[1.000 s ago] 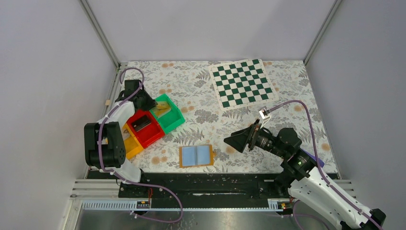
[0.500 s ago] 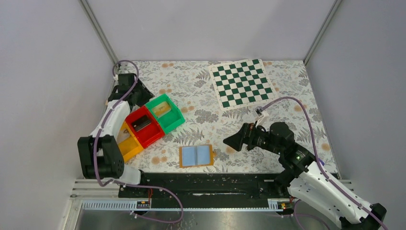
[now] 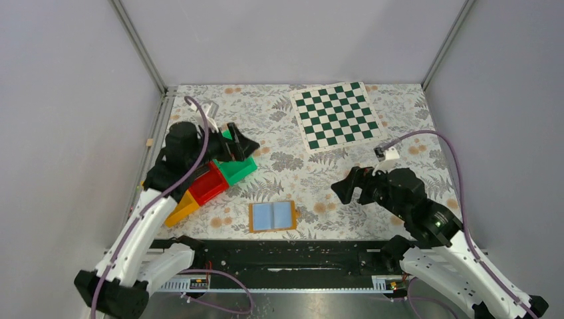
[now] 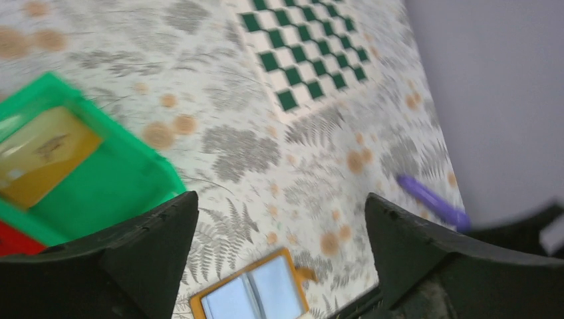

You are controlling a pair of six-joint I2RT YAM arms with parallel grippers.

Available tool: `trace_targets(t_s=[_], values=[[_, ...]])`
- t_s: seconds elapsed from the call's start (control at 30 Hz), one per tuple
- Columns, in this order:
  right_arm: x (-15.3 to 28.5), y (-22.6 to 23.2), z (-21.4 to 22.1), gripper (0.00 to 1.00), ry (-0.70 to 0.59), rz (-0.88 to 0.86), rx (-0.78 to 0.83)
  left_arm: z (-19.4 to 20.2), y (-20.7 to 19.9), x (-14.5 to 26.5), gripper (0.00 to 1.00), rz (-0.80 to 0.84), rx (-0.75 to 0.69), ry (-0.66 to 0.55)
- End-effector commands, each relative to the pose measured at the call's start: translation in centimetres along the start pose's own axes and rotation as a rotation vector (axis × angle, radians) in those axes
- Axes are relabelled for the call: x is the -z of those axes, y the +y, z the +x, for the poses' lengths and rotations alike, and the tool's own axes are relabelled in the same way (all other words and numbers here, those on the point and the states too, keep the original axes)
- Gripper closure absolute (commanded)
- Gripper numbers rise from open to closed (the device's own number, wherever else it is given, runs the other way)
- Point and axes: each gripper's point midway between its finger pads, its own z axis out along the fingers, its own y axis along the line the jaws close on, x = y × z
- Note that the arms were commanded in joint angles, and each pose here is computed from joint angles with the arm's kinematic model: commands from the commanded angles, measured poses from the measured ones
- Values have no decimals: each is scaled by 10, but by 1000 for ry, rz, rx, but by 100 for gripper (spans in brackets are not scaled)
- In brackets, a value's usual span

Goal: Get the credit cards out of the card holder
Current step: Reset both arms

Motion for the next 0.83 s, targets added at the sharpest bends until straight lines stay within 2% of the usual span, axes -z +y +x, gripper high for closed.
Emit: trace_targets(t_s=[0.0, 0.17, 0.33, 0.8], values=[[18, -17, -20, 1, -112, 80, 45, 25, -37, 25, 1, 213, -121, -25], [32, -17, -30, 1, -213, 56, 38, 57, -45, 48, 1, 304, -147, -25], [40, -26, -33, 1, -280, 75, 48, 72, -37, 63, 1, 286, -138, -54], [48, -33, -44, 1, -340, 111, 48, 68, -43, 76, 1, 309, -180, -86]])
